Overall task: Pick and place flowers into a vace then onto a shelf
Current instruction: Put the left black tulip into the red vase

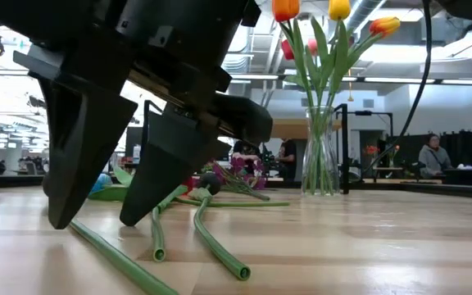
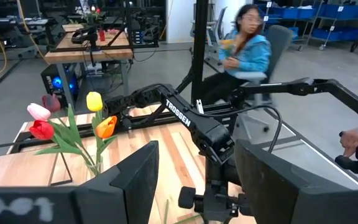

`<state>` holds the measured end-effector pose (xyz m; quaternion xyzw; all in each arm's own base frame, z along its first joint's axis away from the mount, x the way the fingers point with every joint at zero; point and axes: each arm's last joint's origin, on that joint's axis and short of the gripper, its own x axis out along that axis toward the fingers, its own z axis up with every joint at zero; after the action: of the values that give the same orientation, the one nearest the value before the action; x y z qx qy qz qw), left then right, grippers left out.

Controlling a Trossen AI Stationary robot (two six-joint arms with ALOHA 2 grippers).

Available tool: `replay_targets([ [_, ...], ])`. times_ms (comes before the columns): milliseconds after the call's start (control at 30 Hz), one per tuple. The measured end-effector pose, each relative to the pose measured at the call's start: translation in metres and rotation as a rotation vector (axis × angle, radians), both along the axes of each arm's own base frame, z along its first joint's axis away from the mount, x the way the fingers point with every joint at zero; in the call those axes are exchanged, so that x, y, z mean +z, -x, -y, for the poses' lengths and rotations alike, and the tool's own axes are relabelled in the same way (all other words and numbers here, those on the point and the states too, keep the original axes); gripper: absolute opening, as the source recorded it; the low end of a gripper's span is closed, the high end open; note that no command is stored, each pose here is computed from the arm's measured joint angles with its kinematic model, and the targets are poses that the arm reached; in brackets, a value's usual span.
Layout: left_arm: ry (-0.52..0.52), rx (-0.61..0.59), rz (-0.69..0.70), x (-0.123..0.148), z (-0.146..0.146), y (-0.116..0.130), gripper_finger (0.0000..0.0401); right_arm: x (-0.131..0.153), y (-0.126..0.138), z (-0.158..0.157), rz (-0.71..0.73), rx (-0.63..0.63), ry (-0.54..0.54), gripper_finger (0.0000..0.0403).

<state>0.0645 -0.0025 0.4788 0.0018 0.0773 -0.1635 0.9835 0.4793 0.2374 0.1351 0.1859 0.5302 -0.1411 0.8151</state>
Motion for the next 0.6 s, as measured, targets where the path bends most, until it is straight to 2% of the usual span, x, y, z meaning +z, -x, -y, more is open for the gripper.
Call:
replay_targets([
  [267, 0.008, -0.005, -0.003, 0.0, 0.0, 0.0, 0.0199, -0.001, 0.0, 0.0, -0.014, 0.035, -0.038, 0.0172],
  [467, 0.024, -0.004, -0.016, -0.001, 0.0, 0.0, 0.0199, -0.015, 0.002, 0.0, -0.036, 0.053, -0.085, 0.0145],
  [600, 0.028, -0.004, -0.037, -0.003, 0.0, 0.001, 0.0199, -0.018, 0.002, 0.002, -0.039, 0.048, -0.08, 0.0124],
])
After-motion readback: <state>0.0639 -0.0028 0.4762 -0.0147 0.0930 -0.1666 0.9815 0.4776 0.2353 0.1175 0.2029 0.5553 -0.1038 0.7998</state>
